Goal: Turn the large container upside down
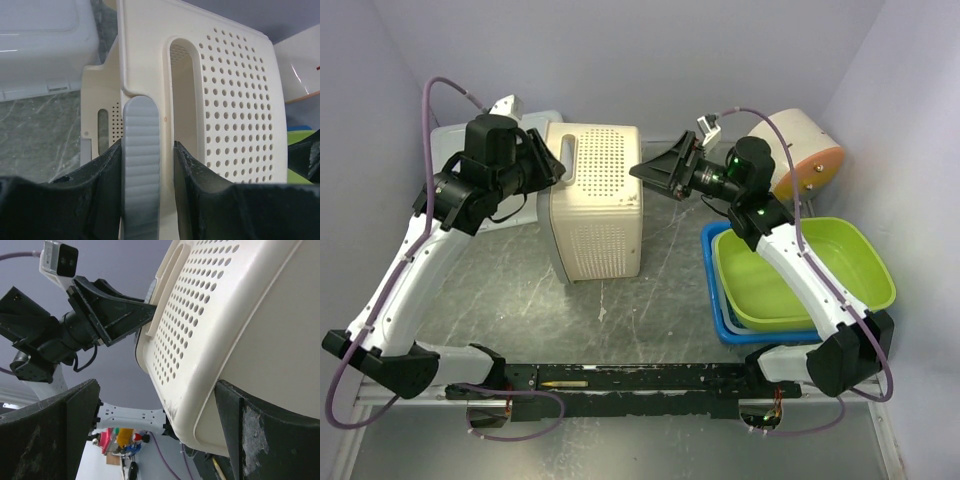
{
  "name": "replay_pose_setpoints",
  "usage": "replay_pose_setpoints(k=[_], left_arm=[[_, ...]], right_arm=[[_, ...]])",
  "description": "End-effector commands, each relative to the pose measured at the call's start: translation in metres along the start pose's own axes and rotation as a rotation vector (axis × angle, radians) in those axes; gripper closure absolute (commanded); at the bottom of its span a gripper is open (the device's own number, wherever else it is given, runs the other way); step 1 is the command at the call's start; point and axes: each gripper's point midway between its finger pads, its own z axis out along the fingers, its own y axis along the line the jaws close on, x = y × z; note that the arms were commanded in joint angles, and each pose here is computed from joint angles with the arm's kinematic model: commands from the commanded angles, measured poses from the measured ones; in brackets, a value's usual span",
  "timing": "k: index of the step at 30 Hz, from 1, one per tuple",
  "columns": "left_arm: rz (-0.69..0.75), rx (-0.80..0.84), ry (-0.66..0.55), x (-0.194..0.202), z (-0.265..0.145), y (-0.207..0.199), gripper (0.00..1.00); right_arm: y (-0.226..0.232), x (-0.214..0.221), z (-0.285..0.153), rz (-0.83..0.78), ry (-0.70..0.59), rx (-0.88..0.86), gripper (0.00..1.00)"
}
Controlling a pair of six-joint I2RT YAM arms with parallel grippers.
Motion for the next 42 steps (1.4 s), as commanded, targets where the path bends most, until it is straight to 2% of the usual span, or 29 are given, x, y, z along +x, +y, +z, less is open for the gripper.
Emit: replay_pose_setpoints(k=[1,11,20,23,27,31,37,42], left_arm=[[0.007,0.019,0.159,0.047,0.012,0.007,0.93],[-0.112,0.199,0.107,0.041,0.010,-0.024,0.93],[-0.211,0.306,-0.075,0.006,-0.010,-0.040,0.93],[-0.230,0.247,-0.044,0.025,-0.003,-0.023,0.93],[-0.283,0.188,0.025,0.078,0.008,0.011,0.93],[-0.341,0.155,-0.002,0.106,-0.003,0.041,0.93],[-0.354,0.021,-0.066,0.127,-0.021,0.089,0.93],[-0.379,-0.052,-0.038,0.165,-0.016,0.120,0.93]], right_arm=[[0.089,0.012,0.009,-0.096,0.055,-0.268,0.00],[0.140,0.005,0.008,-0.149,0.039,-0.370,0.00],[0.137,0.008,0.024,-0.152,0.071,-0.362,0.00],[0.123,0.017,0.032,-0.133,0.100,-0.344,0.00],[0.101,0.039,0.044,-0.088,0.153,-0.322,0.00],[0.088,0.064,0.054,-0.058,0.205,-0.310,0.00],[0.073,0.093,0.063,-0.034,0.263,-0.280,0.00],[0.054,0.102,0.065,-0.052,0.267,-0.202,0.00]])
